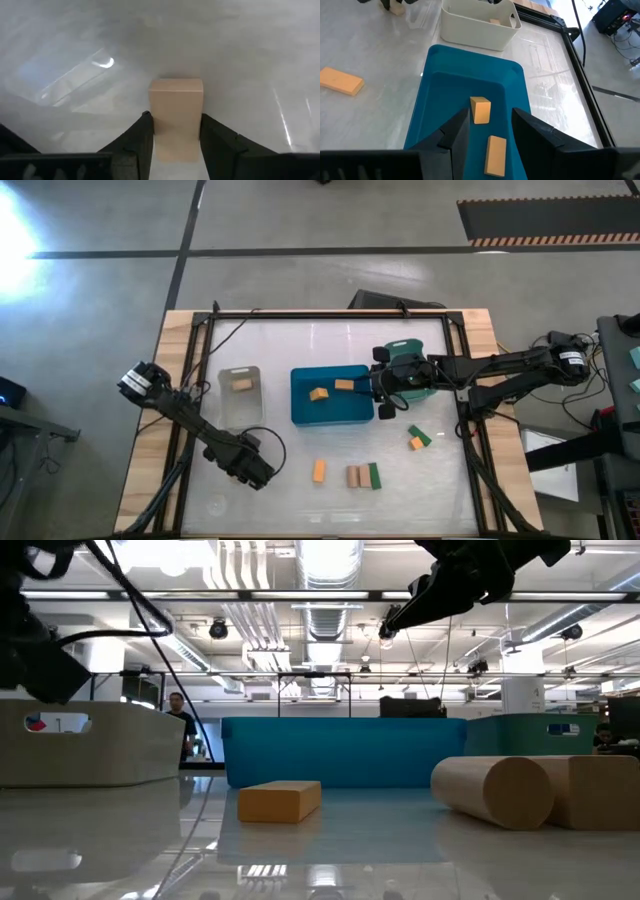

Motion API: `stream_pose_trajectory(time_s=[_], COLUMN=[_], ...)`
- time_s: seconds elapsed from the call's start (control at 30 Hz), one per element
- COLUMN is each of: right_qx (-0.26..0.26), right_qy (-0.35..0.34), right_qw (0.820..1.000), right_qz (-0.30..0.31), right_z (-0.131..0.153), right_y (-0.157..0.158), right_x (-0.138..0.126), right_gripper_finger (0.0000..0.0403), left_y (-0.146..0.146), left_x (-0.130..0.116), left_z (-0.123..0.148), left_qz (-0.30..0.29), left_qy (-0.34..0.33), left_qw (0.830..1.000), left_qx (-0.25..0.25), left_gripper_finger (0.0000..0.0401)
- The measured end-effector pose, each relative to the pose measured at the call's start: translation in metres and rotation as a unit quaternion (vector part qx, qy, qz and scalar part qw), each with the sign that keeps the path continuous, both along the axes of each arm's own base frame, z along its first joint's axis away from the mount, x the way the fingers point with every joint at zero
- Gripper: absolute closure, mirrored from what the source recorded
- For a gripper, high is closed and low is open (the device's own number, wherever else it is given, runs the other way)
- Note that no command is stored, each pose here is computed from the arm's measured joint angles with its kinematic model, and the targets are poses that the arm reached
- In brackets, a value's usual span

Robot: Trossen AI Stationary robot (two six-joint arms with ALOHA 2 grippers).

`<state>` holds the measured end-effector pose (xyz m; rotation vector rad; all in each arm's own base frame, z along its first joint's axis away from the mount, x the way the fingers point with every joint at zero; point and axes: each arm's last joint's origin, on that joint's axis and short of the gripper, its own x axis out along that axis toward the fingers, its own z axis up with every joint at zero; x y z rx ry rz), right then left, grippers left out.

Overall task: Sort & place blocks by color
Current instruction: Put the brown block into the gray bin

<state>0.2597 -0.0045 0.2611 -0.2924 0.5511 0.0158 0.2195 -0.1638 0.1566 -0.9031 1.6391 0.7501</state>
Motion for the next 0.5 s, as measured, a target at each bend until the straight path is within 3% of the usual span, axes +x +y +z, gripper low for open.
stream_pose_trajectory(time_s=[0.13,0.3,0.5], right_qx=[0.000,-0.002,-0.006], right_qy=[0.002,0.003,0.003], right_qw=[1.000,1.000,1.000], right_qz=[0.000,0.001,0.003], right_z=[0.000,0.000,0.000], right_y=[0.000,0.000,0.000], right_x=[0.000,0.000,0.000], right_gripper_finger=[0.0264,0.0264,0.0264], left_y=[-0.003,-0.004,0.031], left_x=[0.003,0.013,0.005], left_z=[0.019,0.058,0.093], left_qz=[-0.080,-0.214,-0.251], left_qy=[-0.050,-0.139,-0.076], left_qw=[0.995,0.964,0.964], left_qx=[-0.029,-0.069,-0.039], left_gripper_finger=[0.0285,0.0285,0.0285])
